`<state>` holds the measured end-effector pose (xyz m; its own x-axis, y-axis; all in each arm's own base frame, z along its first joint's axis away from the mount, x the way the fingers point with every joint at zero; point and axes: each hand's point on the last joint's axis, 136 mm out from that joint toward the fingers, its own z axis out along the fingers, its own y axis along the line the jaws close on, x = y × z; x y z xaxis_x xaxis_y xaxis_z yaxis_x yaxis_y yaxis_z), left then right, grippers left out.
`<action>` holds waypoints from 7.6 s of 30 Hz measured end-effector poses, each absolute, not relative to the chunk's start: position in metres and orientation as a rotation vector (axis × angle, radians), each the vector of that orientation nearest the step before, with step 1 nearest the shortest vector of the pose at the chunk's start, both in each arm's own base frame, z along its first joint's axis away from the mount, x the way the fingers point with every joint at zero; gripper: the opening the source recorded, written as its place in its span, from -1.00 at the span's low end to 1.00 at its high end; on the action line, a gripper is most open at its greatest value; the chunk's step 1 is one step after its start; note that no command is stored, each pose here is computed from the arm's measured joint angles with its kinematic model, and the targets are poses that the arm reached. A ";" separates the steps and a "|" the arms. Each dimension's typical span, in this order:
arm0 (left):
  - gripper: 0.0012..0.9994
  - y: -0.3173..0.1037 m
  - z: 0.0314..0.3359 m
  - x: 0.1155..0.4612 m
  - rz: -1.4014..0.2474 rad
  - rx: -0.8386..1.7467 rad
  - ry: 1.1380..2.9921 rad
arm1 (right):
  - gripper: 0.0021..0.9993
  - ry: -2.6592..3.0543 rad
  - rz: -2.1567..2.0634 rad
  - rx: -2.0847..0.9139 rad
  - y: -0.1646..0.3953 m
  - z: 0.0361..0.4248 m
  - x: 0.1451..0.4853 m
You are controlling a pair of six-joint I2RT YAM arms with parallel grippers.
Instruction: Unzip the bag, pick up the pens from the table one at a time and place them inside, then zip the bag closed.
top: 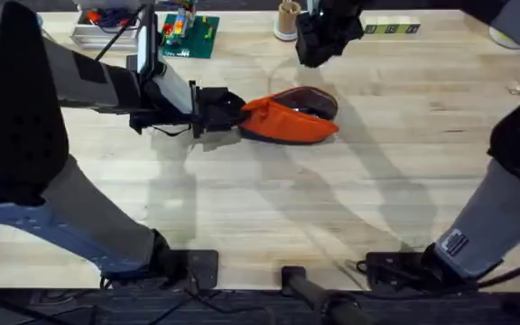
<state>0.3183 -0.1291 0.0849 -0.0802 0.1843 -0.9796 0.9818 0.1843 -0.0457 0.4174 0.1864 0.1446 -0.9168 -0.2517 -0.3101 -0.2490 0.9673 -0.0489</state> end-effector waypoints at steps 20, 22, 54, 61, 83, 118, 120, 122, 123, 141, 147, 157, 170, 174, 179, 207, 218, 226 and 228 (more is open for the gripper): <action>-0.92 -0.129 0.085 0.318 -1.022 1.179 1.476 | -0.94 2.871 -0.047 -0.321 0.174 0.140 0.404; -0.92 -0.129 0.085 0.318 -1.022 1.179 1.476 | -0.94 2.887 -0.052 -0.305 0.172 0.141 0.401; -0.92 -0.129 0.085 0.318 -1.022 1.179 1.476 | 0.99 2.706 0.067 -0.037 0.149 0.287 0.332; -0.92 -0.129 0.085 0.318 -1.022 1.179 1.476 | 0.99 2.662 -0.060 -0.085 0.172 0.293 0.303; -0.92 -0.129 0.085 0.318 -1.022 1.179 1.476 | 0.99 2.708 -0.176 0.104 0.164 0.288 0.269; -0.92 -0.129 0.085 0.317 -1.031 1.174 1.484 | 0.99 2.793 0.373 -0.090 0.232 0.226 0.236; -0.92 -0.129 0.085 0.317 -1.031 1.174 1.484 | 0.99 2.792 0.368 -0.099 0.236 0.225 0.234; -0.92 -0.129 0.085 0.317 -1.031 1.174 1.484 | 0.99 2.794 0.357 -0.111 0.239 0.222 0.233; -0.92 -0.129 0.085 0.317 -1.031 1.174 1.484 | 0.99 2.800 0.351 -0.116 0.241 0.219 0.232; -0.92 -0.129 0.085 0.317 -1.031 1.174 1.484 | 0.99 2.834 0.308 -0.066 0.271 0.188 0.239; -0.92 -0.129 0.085 0.317 -1.031 1.174 1.484 | 0.99 2.810 0.242 0.011 0.267 0.181 0.248; -0.92 -0.129 0.085 0.317 -1.031 1.174 1.484 | 0.99 2.763 0.169 0.023 0.273 0.171 0.258; -0.92 -0.129 0.085 0.317 -1.031 1.174 1.484 | 0.99 2.722 0.142 0.037 0.284 0.156 0.276; -0.92 -0.129 0.085 0.317 -1.031 1.174 1.484 | 0.99 2.703 0.171 0.045 0.288 0.158 0.280; -0.92 -0.129 0.085 0.317 -1.031 1.174 1.484 | 0.99 2.700 0.177 0.047 0.290 0.157 0.281; -0.92 -0.129 0.084 0.317 -1.030 1.175 1.487 | 0.82 2.672 0.095 0.081 0.298 0.123 0.306; -0.92 -0.129 0.084 0.317 -1.029 1.175 1.487 | 0.06 2.674 0.077 0.144 0.284 0.121 0.318; -0.92 -0.129 0.084 0.317 -1.029 1.175 1.486 | -0.03 2.675 0.079 0.155 0.282 0.121 0.320; -0.92 -0.129 0.084 0.317 -1.029 1.175 1.486 | -0.04 2.675 0.080 0.155 0.282 0.121 0.320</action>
<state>0.3171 -0.1292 0.0841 -0.0914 0.1857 -0.9783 0.9811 0.1851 -0.0565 0.3200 0.2819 0.1211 -0.8893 0.1226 -0.4406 0.0961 0.9920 0.0820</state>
